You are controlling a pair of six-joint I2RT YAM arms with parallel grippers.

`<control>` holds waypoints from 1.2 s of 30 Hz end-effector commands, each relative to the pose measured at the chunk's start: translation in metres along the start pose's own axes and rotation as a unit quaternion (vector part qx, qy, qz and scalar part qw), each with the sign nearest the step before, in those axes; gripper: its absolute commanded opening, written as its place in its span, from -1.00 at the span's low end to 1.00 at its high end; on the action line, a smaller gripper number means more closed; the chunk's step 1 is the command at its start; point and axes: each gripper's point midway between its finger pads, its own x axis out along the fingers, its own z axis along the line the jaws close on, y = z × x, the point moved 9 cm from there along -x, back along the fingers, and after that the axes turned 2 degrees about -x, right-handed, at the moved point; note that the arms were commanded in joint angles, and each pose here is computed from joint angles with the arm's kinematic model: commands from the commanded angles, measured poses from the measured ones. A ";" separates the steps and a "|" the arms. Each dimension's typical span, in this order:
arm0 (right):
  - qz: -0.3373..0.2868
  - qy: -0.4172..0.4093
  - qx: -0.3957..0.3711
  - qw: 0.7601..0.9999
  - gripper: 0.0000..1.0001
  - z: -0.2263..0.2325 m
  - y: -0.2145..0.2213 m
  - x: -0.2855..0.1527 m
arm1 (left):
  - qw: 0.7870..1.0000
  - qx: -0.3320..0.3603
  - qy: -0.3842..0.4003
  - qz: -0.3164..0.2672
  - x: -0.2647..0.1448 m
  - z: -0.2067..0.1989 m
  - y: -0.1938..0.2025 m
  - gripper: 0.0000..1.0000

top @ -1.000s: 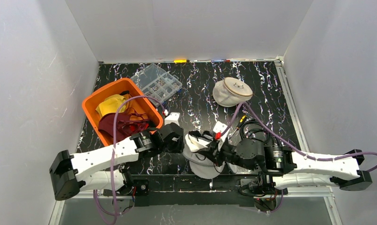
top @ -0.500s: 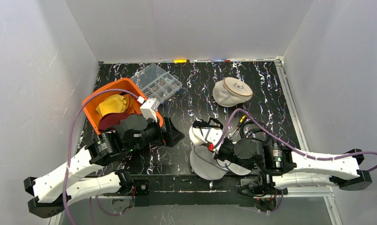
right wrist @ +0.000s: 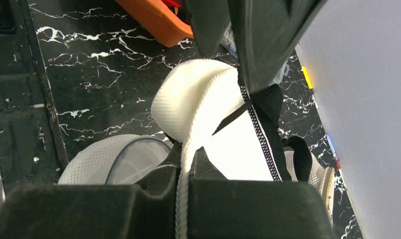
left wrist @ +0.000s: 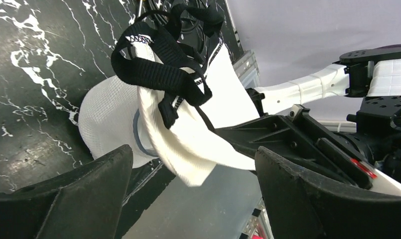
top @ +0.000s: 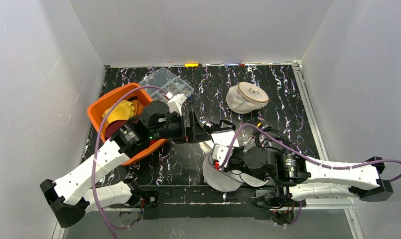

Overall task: Unzip the laundry bag and remove the bra
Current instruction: Pick up the bra from the laundry bag.

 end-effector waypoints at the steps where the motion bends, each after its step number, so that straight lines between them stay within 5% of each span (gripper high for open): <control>1: -0.055 0.022 0.002 0.998 -0.97 -0.016 -0.029 -0.003 | 0.999 -0.008 0.036 0.040 0.005 -0.005 0.001 0.81; 9: -0.056 0.018 -0.006 0.998 -0.97 -0.013 -0.028 0.002 | 0.997 -0.031 0.032 0.066 0.020 0.001 0.003 0.67; 24: -0.050 -0.005 -0.012 0.999 -0.95 -0.008 -0.030 0.008 | 0.997 -0.047 0.008 0.063 0.031 0.010 0.003 -0.73; 27: -0.049 -0.016 -0.001 0.999 -0.55 -0.006 -0.034 0.008 | 0.997 -0.045 0.007 0.059 0.031 0.011 0.003 -1.00; 30: -0.057 -0.036 0.028 0.997 0.09 -0.006 -0.043 0.005 | 0.998 -0.040 0.001 0.048 0.028 0.012 0.002 -1.00; 32: -0.068 -0.059 0.060 0.994 0.91 -0.006 -0.055 0.001 | 0.999 -0.034 -0.003 0.035 0.025 0.012 0.001 -1.00; 36: -0.112 -0.120 0.118 0.979 0.97 -0.008 -0.089 -0.011 | 1.000 -0.017 -0.024 0.000 0.016 0.013 -0.005 -1.00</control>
